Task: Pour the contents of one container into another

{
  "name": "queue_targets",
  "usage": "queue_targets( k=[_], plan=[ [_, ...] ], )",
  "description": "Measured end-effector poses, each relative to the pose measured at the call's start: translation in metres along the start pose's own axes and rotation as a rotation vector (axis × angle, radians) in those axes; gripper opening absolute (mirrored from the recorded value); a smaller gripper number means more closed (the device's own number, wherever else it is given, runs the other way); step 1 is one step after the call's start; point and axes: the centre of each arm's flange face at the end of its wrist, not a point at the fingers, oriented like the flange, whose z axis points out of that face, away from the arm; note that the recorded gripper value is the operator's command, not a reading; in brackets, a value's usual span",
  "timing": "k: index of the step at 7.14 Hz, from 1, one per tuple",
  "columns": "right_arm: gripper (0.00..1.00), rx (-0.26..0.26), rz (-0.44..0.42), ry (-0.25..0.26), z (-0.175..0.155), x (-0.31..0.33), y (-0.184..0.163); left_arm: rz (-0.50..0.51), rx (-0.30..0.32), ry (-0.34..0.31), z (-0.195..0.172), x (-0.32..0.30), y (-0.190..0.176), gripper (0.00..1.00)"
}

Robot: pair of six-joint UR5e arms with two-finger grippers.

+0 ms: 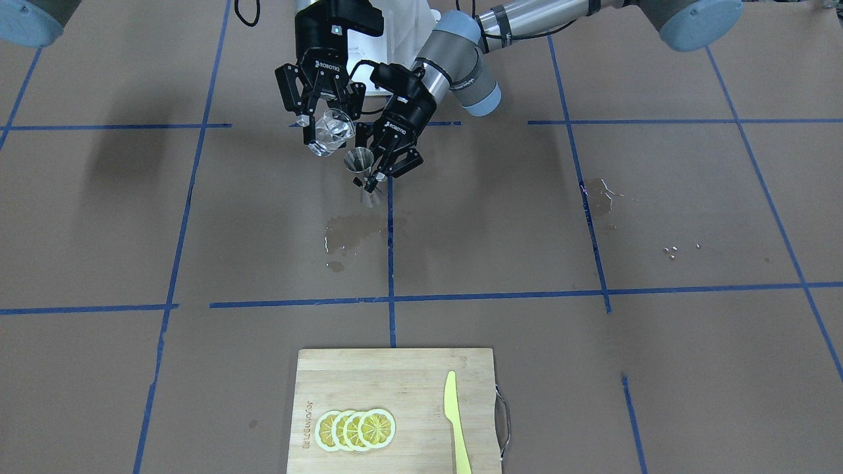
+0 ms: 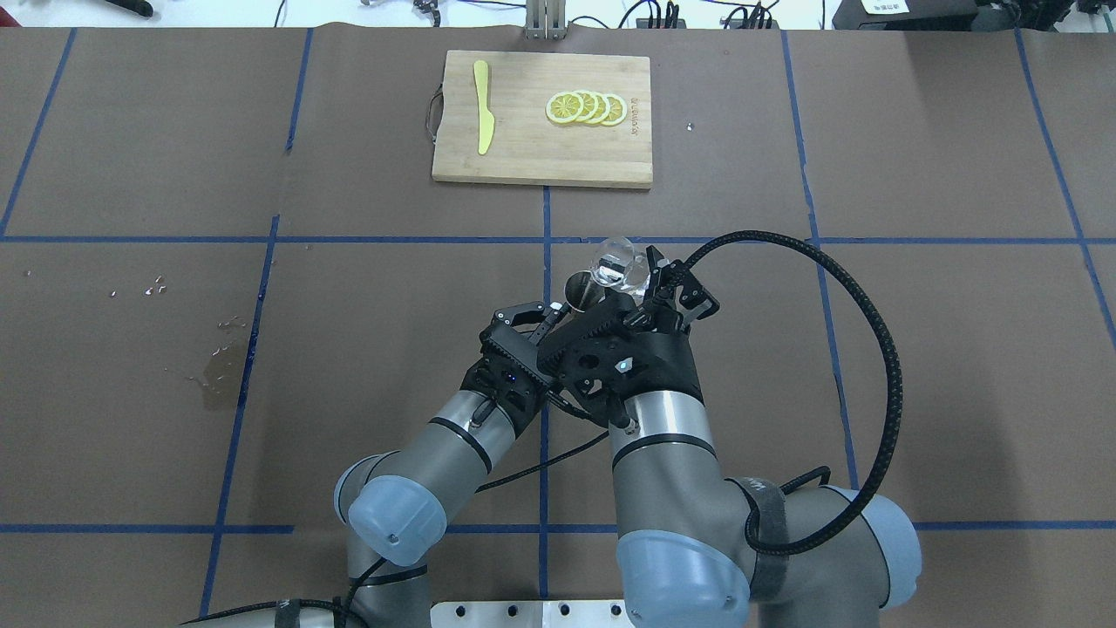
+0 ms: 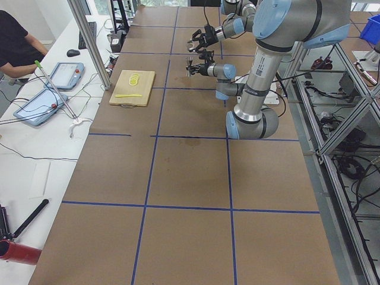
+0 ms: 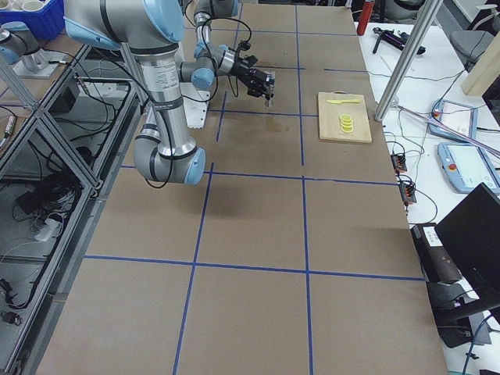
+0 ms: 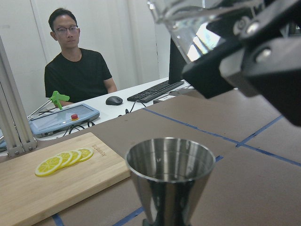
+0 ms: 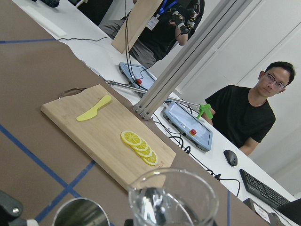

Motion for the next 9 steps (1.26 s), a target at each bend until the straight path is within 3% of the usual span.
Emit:
queue_targets(
  k=[9],
  plan=[
    [0.00,-0.054,-0.251,0.036,0.0028,-0.0058,-0.0001,0.000,0.002,0.000,0.0003,0.0010,-0.0021,0.00]
  ],
)
